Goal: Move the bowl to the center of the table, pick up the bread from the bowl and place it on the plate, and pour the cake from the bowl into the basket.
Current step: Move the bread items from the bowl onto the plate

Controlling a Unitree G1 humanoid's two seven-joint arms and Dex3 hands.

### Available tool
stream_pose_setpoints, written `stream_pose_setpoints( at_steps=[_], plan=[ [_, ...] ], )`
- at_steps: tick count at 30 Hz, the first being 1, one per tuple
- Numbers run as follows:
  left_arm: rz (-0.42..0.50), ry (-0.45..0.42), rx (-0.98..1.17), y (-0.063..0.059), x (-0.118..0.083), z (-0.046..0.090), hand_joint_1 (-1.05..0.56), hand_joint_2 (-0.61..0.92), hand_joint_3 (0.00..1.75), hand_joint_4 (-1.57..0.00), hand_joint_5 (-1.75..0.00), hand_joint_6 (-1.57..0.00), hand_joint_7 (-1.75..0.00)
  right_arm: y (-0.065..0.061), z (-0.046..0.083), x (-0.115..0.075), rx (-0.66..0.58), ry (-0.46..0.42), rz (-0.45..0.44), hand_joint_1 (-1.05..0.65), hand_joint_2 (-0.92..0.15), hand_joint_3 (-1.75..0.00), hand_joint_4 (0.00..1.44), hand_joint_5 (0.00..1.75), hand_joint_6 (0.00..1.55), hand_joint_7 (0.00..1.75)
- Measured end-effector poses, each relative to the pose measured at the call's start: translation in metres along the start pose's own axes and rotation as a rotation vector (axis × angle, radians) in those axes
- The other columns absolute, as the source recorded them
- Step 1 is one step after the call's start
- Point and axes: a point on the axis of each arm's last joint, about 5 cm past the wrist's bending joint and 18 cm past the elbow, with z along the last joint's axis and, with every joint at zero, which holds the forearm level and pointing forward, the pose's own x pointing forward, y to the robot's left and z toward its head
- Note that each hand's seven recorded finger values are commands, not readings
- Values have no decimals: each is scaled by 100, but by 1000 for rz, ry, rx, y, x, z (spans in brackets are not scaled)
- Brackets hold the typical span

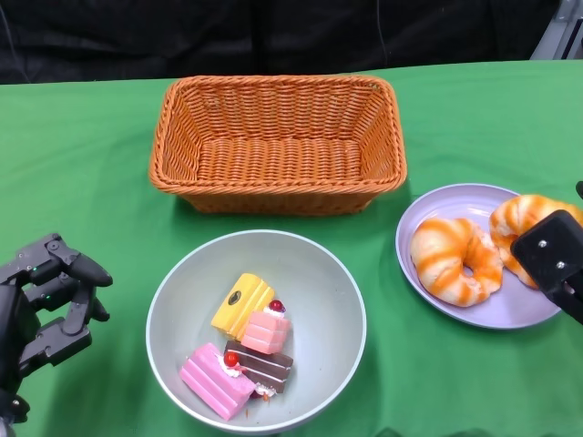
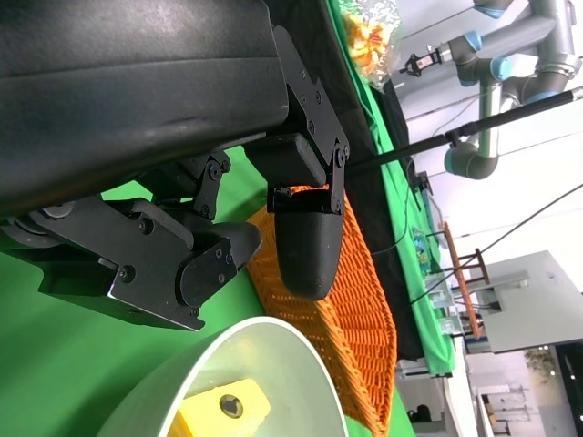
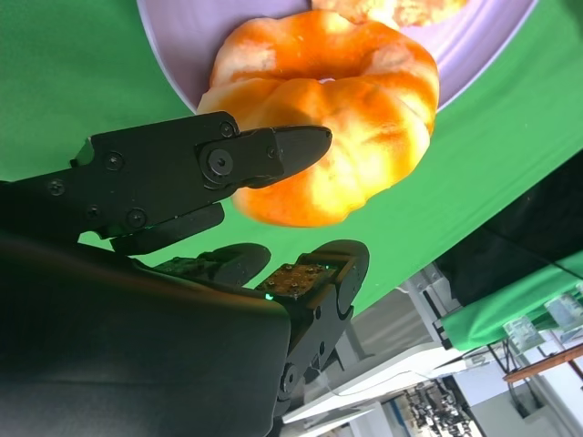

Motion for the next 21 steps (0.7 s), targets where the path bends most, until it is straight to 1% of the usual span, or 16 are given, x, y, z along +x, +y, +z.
stream_pose_setpoints(
  at_steps=[5,10,16,21],
  plan=[
    [-1,-4,1,0,0,1,3,70,92,-75,-162,-77,-128,1,0,0,-21,-11,-15,-41,-92,-4,24,0,38,0],
    [-3,2,1,0,1,1,4,70,91,-74,-162,-77,-128,2,-2,-1,-37,-20,-25,-43,-92,-5,23,0,35,0],
    [-12,2,-6,1,1,1,4,70,90,-74,-163,-77,-129,4,-5,-1,-33,-37,-45,-42,-92,-5,24,1,36,0],
    [-13,2,-5,1,1,1,5,70,91,-74,-164,-77,-130,3,-7,0,7,-43,-61,-41,-92,-6,27,2,38,1]
  ],
)
